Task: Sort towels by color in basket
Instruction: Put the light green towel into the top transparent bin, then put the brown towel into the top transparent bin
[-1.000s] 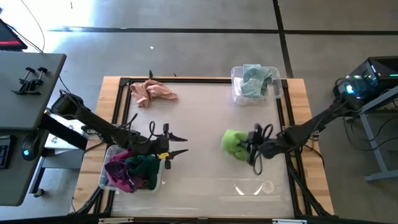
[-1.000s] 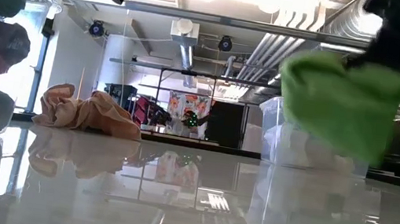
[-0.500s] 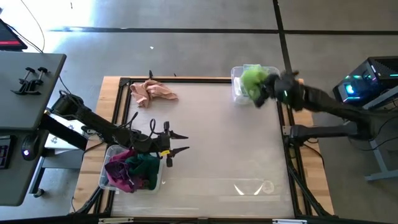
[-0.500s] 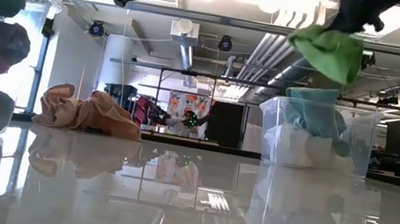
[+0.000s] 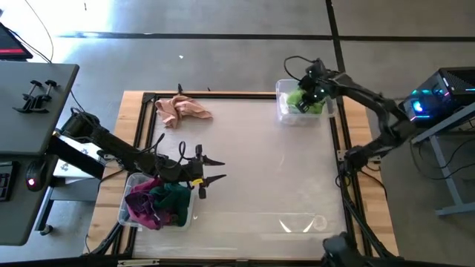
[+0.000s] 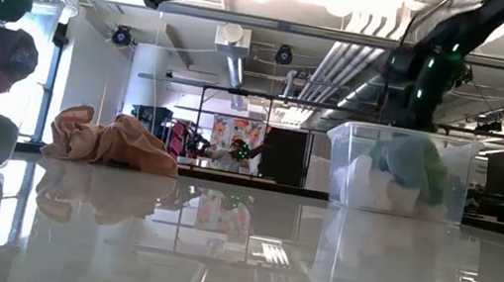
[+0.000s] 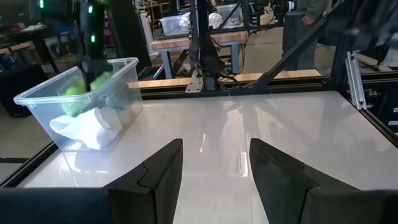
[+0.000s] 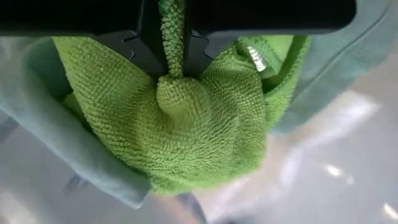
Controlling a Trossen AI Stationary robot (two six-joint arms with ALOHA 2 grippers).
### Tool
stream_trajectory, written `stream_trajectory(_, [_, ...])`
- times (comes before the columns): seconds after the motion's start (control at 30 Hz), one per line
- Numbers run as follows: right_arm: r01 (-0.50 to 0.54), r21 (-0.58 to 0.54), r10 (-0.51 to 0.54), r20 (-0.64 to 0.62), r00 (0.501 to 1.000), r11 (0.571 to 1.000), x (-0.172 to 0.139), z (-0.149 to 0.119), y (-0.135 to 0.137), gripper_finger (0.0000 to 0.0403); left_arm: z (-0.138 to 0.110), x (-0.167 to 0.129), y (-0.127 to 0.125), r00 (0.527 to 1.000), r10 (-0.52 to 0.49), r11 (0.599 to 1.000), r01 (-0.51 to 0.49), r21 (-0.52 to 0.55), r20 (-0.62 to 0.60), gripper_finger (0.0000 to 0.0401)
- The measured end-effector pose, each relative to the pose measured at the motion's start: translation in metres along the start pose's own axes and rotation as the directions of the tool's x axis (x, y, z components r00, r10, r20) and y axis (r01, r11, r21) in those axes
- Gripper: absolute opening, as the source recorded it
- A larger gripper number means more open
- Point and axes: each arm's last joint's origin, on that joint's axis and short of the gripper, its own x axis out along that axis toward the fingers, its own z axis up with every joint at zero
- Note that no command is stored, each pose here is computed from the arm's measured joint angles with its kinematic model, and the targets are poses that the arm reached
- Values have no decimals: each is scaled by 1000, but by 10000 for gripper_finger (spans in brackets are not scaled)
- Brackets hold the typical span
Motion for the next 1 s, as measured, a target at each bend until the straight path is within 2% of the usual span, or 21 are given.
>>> stream_trajectory(0.1, [-40, 56, 44, -86, 995, 998, 21, -2, -3, 41, 0, 0, 0, 1000, 0, 1000, 0, -1, 0, 172])
stream_trajectory(0.2, [-50, 52, 58, -163, 985, 997, 37, -6, -3, 65, 0, 0, 0, 1000, 0, 1000, 0, -1, 1, 172])
stream_trajectory(0.37, [-48, 39, 54, -162, 985, 998, 28, -8, -3, 124, 0, 0, 0, 1000, 0, 1000, 0, -1, 2, 172])
stream_trajectory(0.43, [-41, 44, 47, -149, 988, 998, 15, -7, -3, 146, 0, 0, 0, 1000, 0, 1000, 0, -1, 1, 172])
stream_trajectory(0.57, [-20, 73, 25, -70, 997, 997, -19, -1, -3, 170, 1, 0, 0, 1000, 1, 1000, -1, -12, 10, 172])
stream_trajectory(0.8, [-6, 182, -24, 166, 986, 983, -82, -5, 5, 172, 1, 4, 9, 998, 56, 994, -55, -92, 9, 172])
stream_trajectory(0.9, [-45, 123, 5, 312, 950, 991, -95, -11, 26, 172, -2, 8, 21, 980, 196, 965, -197, -171, -26, 172])
stream_trajectory(1.0, [-113, 32, 89, 425, 901, 993, -94, -19, 56, 172, -2, 13, 40, 929, 368, 909, -369, -191, -43, 172])
